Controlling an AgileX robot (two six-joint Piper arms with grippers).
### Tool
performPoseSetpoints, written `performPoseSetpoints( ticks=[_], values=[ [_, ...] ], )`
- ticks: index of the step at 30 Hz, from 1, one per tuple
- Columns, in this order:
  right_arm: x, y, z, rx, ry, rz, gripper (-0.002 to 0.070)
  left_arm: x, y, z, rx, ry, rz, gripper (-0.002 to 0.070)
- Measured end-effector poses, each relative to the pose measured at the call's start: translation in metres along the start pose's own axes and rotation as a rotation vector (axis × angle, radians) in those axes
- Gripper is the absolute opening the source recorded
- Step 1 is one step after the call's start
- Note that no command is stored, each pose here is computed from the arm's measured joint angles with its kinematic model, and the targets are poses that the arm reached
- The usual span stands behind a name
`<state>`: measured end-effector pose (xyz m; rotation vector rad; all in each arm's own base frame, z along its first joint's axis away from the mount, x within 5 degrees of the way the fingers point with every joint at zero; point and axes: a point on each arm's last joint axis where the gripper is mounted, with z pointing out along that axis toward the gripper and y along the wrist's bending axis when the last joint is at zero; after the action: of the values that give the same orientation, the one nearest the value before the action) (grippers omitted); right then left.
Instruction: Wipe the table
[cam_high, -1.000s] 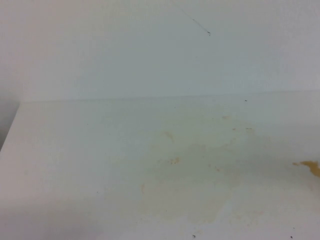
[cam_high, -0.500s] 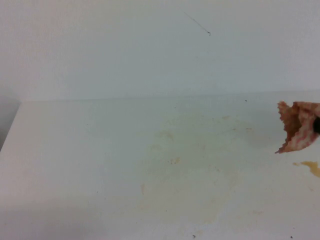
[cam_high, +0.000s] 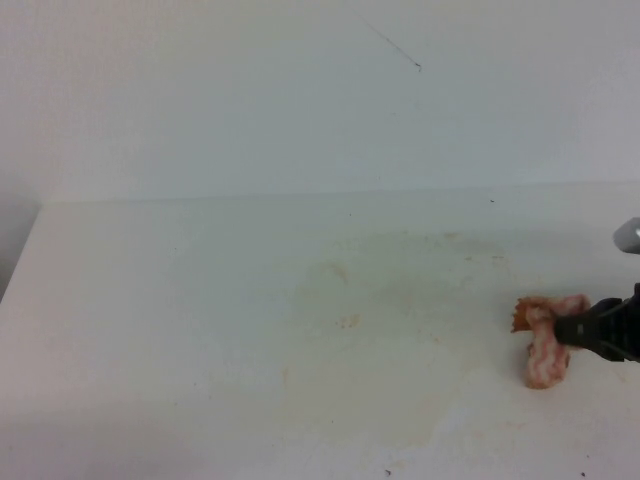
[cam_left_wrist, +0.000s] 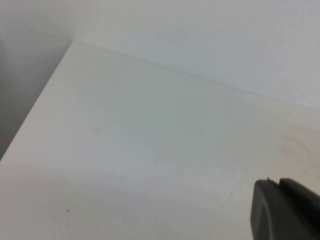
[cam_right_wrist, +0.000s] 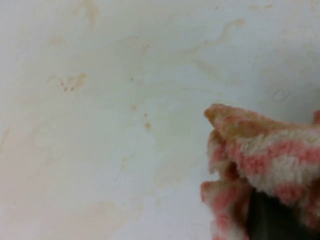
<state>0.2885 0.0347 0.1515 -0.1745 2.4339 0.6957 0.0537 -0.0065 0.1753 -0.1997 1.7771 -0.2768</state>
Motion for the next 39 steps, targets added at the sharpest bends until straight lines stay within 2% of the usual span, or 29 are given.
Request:
performPoseSetpoints(
  ticks=[7, 10, 14, 16, 23, 25, 27, 32, 39],
  values=[
    [0.001, 0.01, 0.0, -0.108, 0.006, -0.052, 0.0326, 0.0, 0.0, 0.0, 0.0, 0.0, 0.0, 0.0],
    [0.0, 0.012, -0.002, -0.13, 0.001, -0.071, 0.042, 0.0, 0.0, 0.0, 0.0, 0.0, 0.0, 0.0],
    [-0.007, 0.018, -0.007, -0.152, -0.018, -0.108, 0.058, 0.0, 0.0, 0.0, 0.0, 0.001, 0.0, 0.0],
    [-0.016, 0.023, -0.013, -0.17, -0.042, -0.147, 0.0596, 0.0, 0.0, 0.0, 0.0, 0.001, 0.0, 0.0],
    [-0.057, 0.05, -0.054, -0.168, -0.23, -0.284, 0.0502, 0.0, 0.0, 0.0, 0.0, 0.002, 0.0, 0.0],
    [-0.067, 0.06, -0.071, -0.151, -0.287, -0.32, 0.0451, 0.0, 0.0, 0.0, 0.0, 0.002, 0.0, 0.0],
    [-0.073, 0.069, -0.088, -0.13, -0.335, -0.347, 0.0344, 0.0, 0.0, 0.0, 0.0, 0.002, 0.0, 0.0],
    [-0.082, 0.09, -0.13, -0.042, -0.482, -0.433, -0.0001, 0.001, 0.0, 0.0, -0.001, 0.011, 0.0, 0.0],
    [-0.089, 0.105, -0.182, 0.133, -0.704, -0.424, -0.0002, 0.001, 0.0, 0.0, -0.001, 0.011, 0.0, 0.0]
  ],
)
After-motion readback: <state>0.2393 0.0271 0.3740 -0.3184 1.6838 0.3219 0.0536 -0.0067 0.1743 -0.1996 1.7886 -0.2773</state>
